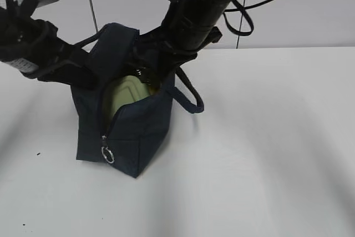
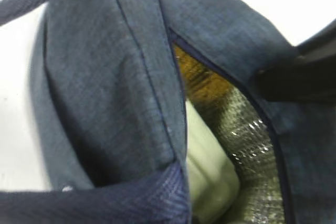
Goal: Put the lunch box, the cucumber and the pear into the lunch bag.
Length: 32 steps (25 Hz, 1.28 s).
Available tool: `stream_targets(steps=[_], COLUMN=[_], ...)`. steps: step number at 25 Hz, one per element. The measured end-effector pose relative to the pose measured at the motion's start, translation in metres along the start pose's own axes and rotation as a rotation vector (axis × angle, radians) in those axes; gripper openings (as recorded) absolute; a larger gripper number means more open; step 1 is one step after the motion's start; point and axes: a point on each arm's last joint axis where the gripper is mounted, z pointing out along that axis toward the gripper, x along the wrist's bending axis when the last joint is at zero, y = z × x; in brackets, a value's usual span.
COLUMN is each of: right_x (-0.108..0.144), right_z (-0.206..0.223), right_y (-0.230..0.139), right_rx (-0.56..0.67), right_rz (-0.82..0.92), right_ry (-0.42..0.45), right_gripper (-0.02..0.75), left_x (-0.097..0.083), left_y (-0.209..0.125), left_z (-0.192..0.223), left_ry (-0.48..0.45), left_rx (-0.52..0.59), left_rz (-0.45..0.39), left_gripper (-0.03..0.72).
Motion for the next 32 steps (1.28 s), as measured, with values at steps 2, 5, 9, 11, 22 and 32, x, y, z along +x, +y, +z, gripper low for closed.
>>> stream_targets(steps=[2, 5, 9, 11, 22, 32], right_x=[-0.004, -0.008, -0.011, -0.013, -0.023, -0.008], right_z=[-0.011, -0.037, -0.051, -0.049, -0.045, -0.101], right_y=[-0.011, -0.032, -0.054, -0.061, -0.07, -0.105], right_rx=[-0.03, -0.096, -0.148, -0.137, -0.127, -0.334], right_rz=[0.015, 0.026, 0.064, 0.075, 0.064, -0.056], right_ry=[-0.025, -0.059, -0.081, -0.086, -0.136, -0.171], right_gripper=[0.006, 0.006, 0.006, 0.006, 0.438, 0.535], left_x=[-0.004, -0.016, -0.032, -0.036, -0.03, -0.037], left_y=[0.009, 0.024, 0.033, 0.032, 0.029, -0.014], left_z=[0.004, 0.01, 0.025, 0.033, 0.037, -0.013], left_ry=[-0.009, -0.035, -0.062, -0.067, -0.073, 0.094], left_rx=[-0.001, -0.009, 0.021, 0.045, 0.084, -0.231], left_rz=[0.018, 0.056, 0.093, 0.097, 0.072, 0.128], left_gripper=[-0.02, -0.02, -0.02, -0.02, 0.288, 0.351])
